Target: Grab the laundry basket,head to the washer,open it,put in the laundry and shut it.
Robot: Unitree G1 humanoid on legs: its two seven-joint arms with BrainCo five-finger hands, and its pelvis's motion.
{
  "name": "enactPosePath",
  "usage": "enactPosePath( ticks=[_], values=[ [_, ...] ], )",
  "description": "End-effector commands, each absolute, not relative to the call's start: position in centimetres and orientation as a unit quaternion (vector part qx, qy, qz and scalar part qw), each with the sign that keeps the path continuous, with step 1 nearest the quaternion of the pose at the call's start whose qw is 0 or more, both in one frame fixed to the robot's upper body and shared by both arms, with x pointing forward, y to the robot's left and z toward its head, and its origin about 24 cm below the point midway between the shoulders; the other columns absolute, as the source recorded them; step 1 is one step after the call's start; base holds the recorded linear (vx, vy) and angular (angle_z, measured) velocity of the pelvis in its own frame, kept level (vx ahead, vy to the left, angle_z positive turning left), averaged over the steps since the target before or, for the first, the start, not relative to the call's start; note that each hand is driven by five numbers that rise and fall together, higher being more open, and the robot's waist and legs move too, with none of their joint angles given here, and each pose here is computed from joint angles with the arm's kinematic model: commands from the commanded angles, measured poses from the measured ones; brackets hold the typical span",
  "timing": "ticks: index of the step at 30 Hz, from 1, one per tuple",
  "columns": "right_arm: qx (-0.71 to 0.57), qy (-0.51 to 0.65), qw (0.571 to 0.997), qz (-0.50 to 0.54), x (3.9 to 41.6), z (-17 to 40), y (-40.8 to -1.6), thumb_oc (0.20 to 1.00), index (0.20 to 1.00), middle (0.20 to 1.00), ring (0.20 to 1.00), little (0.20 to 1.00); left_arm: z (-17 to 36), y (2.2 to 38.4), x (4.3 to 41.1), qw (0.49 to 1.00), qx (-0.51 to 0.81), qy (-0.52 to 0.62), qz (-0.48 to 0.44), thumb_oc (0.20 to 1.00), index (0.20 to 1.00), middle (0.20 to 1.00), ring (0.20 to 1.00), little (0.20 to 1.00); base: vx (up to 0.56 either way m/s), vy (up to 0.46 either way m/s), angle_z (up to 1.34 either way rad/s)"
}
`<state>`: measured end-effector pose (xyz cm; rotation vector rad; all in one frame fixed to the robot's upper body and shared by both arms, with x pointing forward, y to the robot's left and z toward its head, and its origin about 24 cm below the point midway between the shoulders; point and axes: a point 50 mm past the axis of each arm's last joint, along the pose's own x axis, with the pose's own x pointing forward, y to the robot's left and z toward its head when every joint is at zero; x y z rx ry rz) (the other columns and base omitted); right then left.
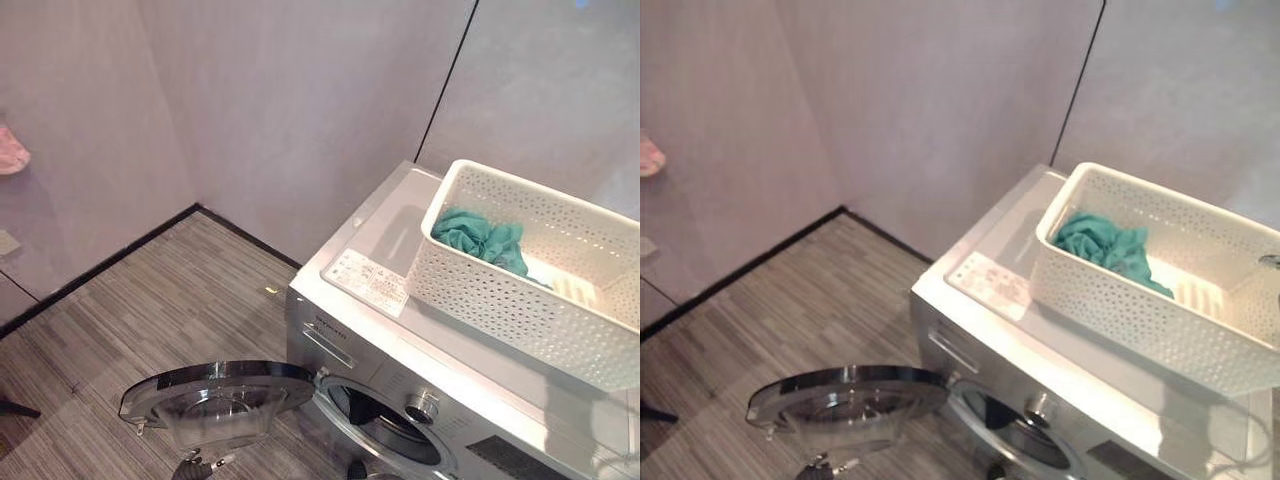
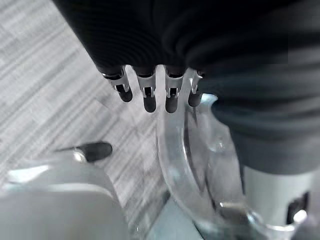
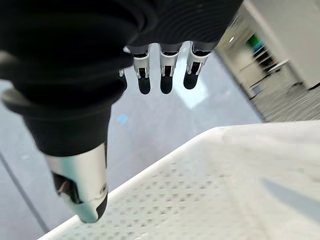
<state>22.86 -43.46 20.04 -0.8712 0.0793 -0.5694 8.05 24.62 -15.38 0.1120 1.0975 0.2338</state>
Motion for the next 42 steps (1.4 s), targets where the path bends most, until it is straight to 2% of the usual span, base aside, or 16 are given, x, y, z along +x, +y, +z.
enactPosePath(
  ticks=[1,7,12,21,27,33,42],
  values=[
    [-0.452,-0.043,0.861,-0.23,24.4,25.4,-41.8,1.0,1.0,1.0,1.0,1.0,-14.6,25.3,9.8,0.863,0.07,0.491,0.092,1.0,1.0,1.0,1.0,1.0,0.03,0.001,0.03],
    [-0.481,-0.086,0.862,-0.133,26.4,27.7,-38.0,1.0,1.0,1.0,1.0,1.0,-15.1,24.1,9.2,0.86,0.071,0.502,0.052,1.0,1.0,1.0,1.0,1.0,0.02,0.028,0.05],
    [-0.504,-0.103,0.854,-0.081,25.8,29.3,-36.2,1.0,1.0,1.0,1.0,1.0,-15.4,24.2,8.2,0.849,0.071,0.522,0.043,1.0,1.0,1.0,1.0,1.0,-0.01,0.031,-0.06],
    [-0.511,-0.052,0.857,-0.039,24.4,27.9,-36.6,1.0,1.0,1.0,1.0,1.0,-15.5,24.8,7.6,0.843,0.065,0.53,0.057,1.0,1.0,1.0,1.0,1.0,0.0,0.008,-0.01],
    [-0.52,-0.007,0.853,0.043,23.6,25.9,-35.4,1.0,1.0,1.0,1.0,1.0,-15.5,24.7,7.4,0.845,0.056,0.528,0.057,1.0,1.0,1.0,1.0,1.0,0.0,0.0,0.0],
    [-0.516,0.01,0.852,0.089,25.2,24.1,-34.0,1.0,1.0,1.0,1.0,1.0,-15.5,24.3,7.7,0.849,0.056,0.524,0.045,1.0,1.0,1.0,1.0,1.0,0.0,-0.007,-0.03],
    [-0.528,0.04,0.845,0.076,27.1,23.0,-34.6,1.0,1.0,1.0,1.0,1.0,-15.4,24.4,7.6,0.85,0.052,0.521,0.053,1.0,1.0,1.0,1.0,1.0,0.0,-0.012,0.03]
  ],
)
